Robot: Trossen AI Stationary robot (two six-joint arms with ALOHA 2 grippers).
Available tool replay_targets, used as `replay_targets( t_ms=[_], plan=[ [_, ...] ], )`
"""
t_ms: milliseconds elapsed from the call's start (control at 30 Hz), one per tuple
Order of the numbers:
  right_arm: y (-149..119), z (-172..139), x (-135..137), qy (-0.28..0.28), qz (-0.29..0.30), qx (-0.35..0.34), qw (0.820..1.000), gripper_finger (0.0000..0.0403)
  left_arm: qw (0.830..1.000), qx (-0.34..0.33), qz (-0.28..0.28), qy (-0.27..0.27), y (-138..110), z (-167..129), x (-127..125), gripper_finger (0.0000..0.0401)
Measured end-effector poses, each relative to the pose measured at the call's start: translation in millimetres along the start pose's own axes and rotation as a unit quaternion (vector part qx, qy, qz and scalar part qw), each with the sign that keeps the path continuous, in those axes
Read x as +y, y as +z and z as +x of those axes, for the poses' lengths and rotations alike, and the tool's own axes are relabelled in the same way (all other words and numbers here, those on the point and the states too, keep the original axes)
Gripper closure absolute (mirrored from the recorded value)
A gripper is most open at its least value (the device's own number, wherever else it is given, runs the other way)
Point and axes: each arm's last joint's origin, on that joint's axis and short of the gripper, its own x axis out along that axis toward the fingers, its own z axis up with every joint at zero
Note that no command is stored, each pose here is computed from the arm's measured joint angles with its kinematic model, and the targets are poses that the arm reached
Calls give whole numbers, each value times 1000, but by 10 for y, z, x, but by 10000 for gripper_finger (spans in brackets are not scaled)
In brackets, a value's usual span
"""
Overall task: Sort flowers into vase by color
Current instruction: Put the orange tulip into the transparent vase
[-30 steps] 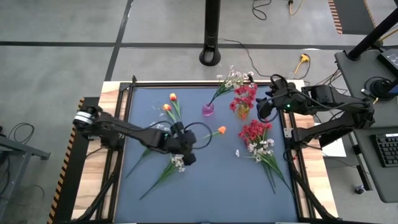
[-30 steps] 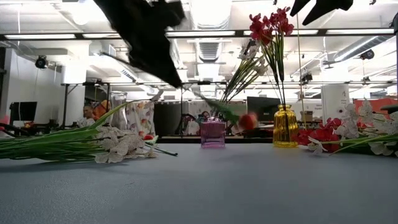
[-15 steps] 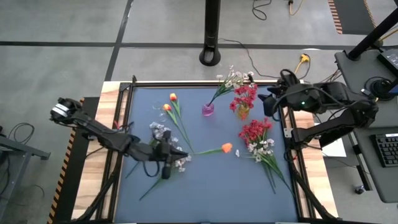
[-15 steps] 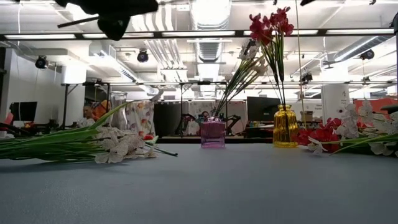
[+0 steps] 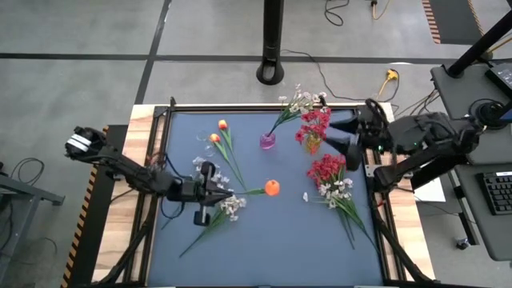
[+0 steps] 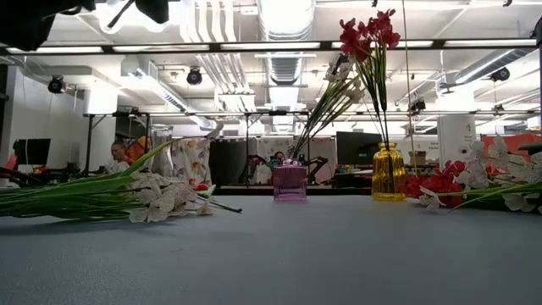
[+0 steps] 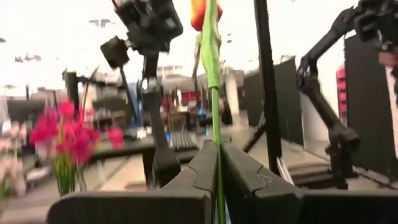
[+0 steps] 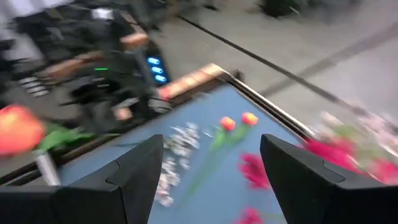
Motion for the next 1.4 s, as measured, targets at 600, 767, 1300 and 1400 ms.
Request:
replay_targets(
  t_ms=[600, 767, 1300, 1400],
  plan=[
    [-826, 588, 1327, -31, -229, -2, 973, 142, 986, -87, 26, -139, -66, 383, 186, 401],
    [-1084, 822, 1506, -41, -244, 17, 969, 142, 983, -109, 1, -150, -303, 401, 143, 401],
    [-1331, 1300, 1981, -18, -281, -63, 957, 152, 985, -86, -8, -152, -519, 644, 74, 401],
    [-1298, 1324, 1981, -19, -278, -73, 958, 172, 985, -86, -8, -152, -519, 642, 74, 401]
  ],
)
